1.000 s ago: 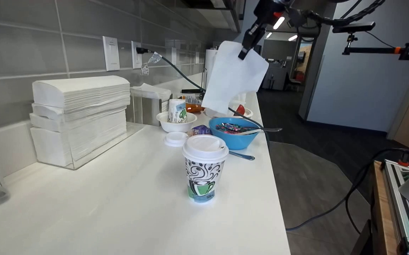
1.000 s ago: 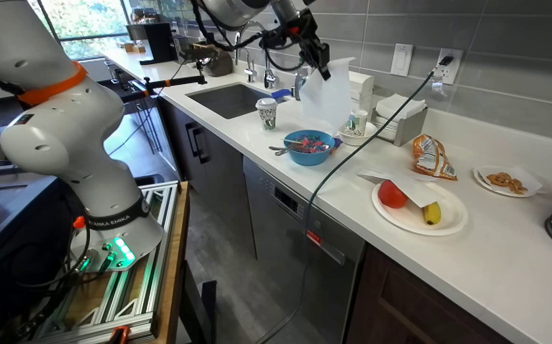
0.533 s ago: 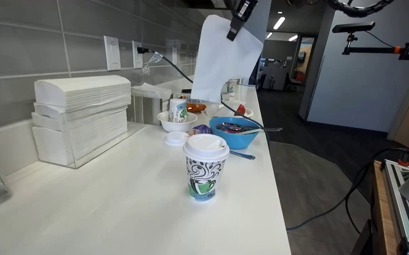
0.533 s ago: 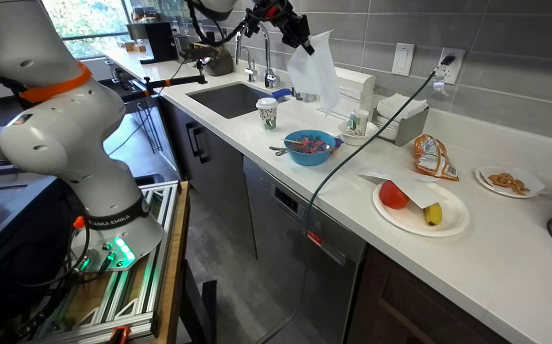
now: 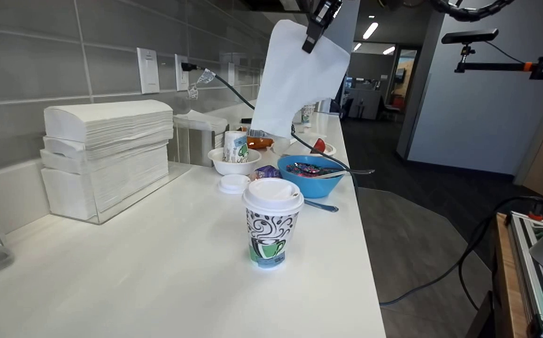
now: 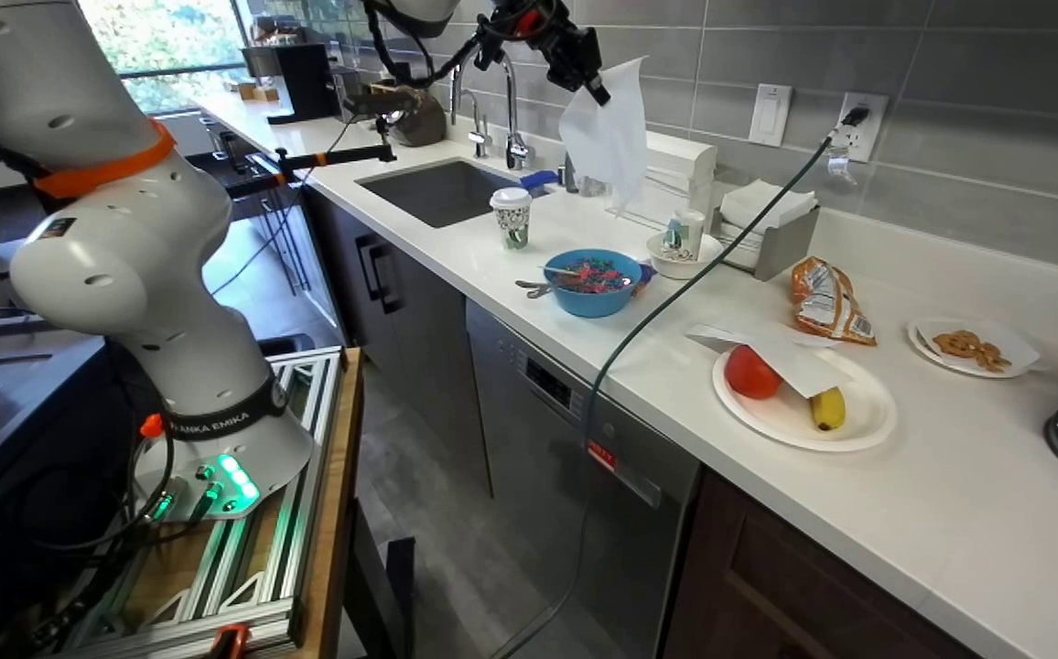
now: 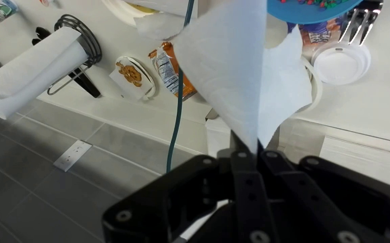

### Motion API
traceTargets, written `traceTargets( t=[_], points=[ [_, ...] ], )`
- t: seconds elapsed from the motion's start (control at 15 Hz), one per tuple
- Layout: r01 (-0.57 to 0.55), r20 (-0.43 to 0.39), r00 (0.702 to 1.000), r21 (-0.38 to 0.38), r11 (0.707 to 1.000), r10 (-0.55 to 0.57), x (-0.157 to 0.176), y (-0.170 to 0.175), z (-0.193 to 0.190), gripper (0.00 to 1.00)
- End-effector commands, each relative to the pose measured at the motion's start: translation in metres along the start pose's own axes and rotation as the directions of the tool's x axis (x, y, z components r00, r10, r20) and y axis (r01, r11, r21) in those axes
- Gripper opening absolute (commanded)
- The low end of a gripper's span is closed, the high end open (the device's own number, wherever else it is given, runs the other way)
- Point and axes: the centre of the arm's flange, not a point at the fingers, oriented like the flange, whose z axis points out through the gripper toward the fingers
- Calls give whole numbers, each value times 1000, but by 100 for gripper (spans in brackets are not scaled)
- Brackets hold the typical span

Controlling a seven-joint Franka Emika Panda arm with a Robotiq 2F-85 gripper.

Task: Remove the white napkin from the blue bowl.

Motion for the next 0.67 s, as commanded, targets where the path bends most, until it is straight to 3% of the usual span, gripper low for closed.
traceTargets(
  t=[0.0, 0.2, 0.6],
  points=[
    [-37, -38, 999, 6, 999, 37, 44, -21, 11, 0],
    [-79, -42, 996, 13, 997, 79, 72, -43, 28, 0],
    [-56, 118, 991, 0, 998, 55, 125, -105, 82, 0]
  ],
)
